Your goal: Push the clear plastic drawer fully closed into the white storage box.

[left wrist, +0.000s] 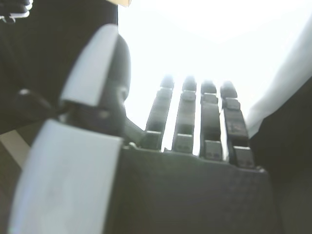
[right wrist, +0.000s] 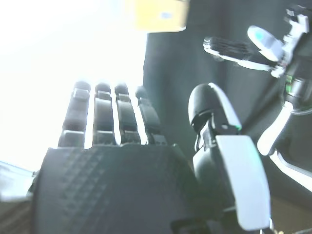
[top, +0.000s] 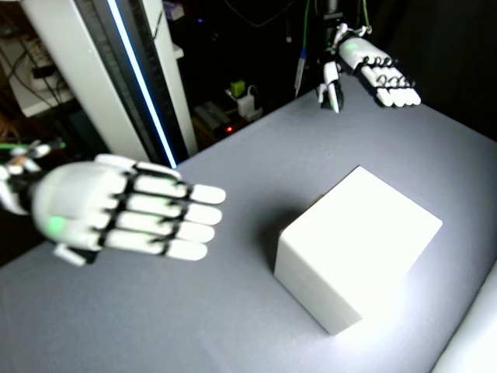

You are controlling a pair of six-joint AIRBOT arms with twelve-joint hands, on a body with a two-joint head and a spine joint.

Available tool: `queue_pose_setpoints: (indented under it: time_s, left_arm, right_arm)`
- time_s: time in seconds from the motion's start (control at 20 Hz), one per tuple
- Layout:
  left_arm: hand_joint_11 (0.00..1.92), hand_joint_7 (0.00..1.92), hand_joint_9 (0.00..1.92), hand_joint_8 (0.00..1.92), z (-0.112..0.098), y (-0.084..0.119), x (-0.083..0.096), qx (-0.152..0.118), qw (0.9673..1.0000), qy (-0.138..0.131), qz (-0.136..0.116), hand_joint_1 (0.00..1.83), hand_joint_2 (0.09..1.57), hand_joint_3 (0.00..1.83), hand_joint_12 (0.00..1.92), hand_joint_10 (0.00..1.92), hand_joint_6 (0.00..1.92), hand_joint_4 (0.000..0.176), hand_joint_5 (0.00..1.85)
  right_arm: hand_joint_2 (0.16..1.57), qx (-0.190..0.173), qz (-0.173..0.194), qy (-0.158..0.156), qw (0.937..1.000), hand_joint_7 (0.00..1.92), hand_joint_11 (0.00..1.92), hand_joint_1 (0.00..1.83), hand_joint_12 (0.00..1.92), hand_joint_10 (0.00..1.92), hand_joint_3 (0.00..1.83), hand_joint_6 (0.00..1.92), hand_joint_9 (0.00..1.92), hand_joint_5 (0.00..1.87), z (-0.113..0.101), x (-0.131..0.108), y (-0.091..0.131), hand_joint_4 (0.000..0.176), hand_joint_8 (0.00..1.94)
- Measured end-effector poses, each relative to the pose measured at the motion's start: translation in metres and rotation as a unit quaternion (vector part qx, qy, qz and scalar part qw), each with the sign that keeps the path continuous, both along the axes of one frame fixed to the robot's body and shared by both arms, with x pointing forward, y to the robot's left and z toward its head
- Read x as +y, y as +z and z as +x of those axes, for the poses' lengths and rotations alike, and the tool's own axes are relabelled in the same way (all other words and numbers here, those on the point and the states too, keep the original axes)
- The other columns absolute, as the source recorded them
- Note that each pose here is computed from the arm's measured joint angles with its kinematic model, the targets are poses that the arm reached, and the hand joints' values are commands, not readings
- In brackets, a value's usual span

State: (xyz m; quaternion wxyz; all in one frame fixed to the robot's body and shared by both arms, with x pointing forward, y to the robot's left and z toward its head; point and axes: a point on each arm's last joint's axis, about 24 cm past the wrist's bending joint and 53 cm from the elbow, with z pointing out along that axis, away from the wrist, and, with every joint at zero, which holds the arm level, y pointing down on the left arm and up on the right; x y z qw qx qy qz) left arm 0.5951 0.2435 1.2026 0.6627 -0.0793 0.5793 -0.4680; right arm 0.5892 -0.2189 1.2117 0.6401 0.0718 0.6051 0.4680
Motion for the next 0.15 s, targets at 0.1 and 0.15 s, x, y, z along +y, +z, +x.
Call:
queue_pose_setpoints:
  time_s: [0.1, 0.15]
  left_arm:
    - [0.00, 0.00, 0.00, 0.00, -0.001, 0.004, 0.002, -0.009, 0.9999, 0.003, -0.005, 0.15, 1.30, 0.00, 0.00, 0.00, 0.00, 0.030, 0.00]
    - [0.00, 0.00, 0.00, 0.00, -0.002, 0.008, 0.002, -0.014, 0.9998, 0.005, -0.010, 0.15, 1.30, 0.00, 0.00, 0.00, 0.00, 0.042, 0.00]
  right_arm:
    - [1.32, -0.012, 0.011, -0.028, 0.9995, 0.00, 0.00, 0.32, 0.00, 0.00, 0.00, 0.00, 0.00, 0.00, 0.000, -0.017, 0.008, 0.068, 0.00]
    - [1.31, -0.021, 0.013, -0.035, 0.9991, 0.00, 0.00, 0.38, 0.00, 0.00, 0.00, 0.00, 0.00, 0.00, -0.002, -0.022, 0.015, 0.080, 0.00]
